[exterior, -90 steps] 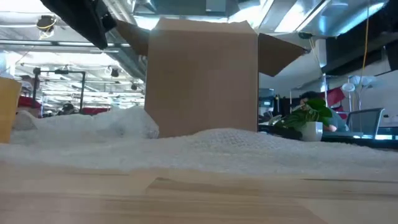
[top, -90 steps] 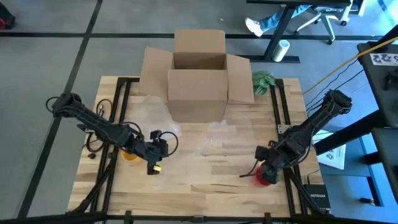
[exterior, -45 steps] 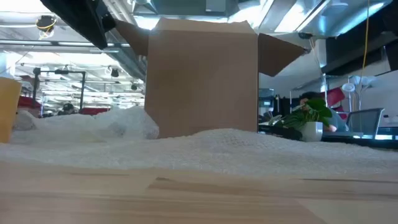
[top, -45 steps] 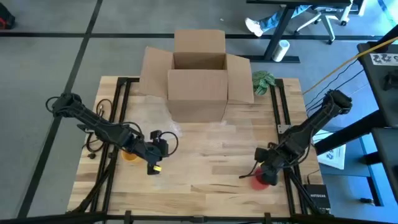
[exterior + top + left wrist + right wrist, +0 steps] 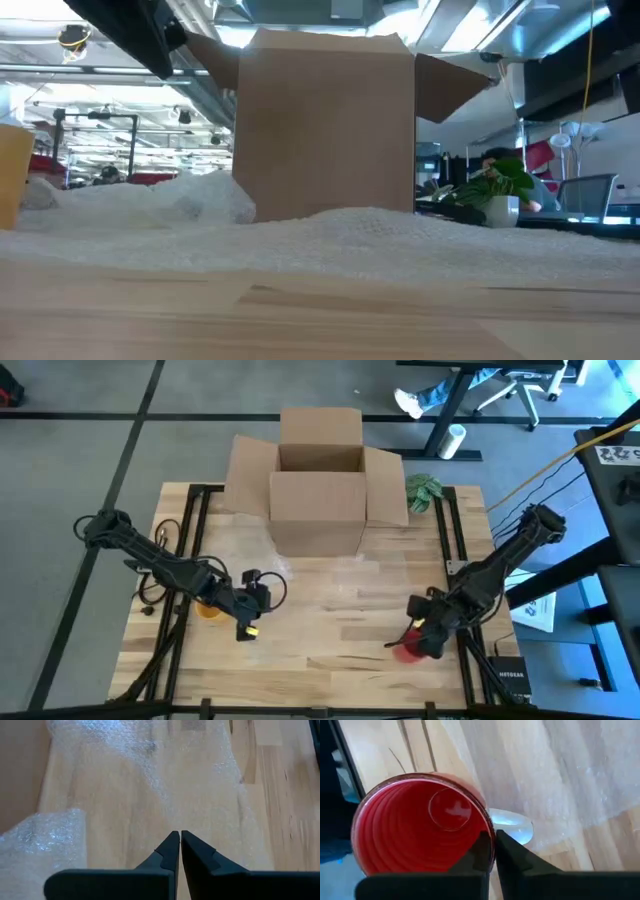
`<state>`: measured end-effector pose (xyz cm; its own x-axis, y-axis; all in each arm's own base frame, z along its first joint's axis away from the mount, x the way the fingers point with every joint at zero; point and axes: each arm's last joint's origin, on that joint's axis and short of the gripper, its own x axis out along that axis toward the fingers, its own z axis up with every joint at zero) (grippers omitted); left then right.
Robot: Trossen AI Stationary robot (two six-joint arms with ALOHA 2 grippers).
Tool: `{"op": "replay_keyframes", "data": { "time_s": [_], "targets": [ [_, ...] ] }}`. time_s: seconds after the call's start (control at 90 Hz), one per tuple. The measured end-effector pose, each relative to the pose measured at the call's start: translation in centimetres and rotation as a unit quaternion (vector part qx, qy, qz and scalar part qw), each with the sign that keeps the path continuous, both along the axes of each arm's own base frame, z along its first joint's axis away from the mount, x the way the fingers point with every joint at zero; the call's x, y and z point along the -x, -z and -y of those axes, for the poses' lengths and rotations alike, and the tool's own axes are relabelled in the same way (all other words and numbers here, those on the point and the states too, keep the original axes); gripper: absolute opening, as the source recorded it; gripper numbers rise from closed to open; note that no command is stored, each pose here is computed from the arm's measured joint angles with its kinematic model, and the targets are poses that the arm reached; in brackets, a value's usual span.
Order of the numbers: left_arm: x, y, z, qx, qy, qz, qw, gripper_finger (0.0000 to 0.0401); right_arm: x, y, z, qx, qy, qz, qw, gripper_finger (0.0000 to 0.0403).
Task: Wrap mug
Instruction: Wrap the red mug with the bubble wrap
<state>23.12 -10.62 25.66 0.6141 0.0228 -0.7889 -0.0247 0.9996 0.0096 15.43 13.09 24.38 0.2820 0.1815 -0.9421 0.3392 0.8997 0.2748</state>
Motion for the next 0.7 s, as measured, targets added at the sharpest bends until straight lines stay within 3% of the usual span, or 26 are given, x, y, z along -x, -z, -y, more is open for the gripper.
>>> {"op": "replay_keyframes", "data": {
  "time_s": [0.289,0.7],
  "targets": [
    [0.0,0.0,-0.1,-0.005,0.001,-0.002,1.0,0.0,-5.1,-1.0,2.9,0.041,-0.012,0.04,0.998,0.0],
    [0.5,0.4,-0.4,-0.023,-0.016,-0.027,0.999,0.0,-18.4,-2.5,5.2,0.1,-0.153,-0.007,0.983,0.0]
  ]
}}
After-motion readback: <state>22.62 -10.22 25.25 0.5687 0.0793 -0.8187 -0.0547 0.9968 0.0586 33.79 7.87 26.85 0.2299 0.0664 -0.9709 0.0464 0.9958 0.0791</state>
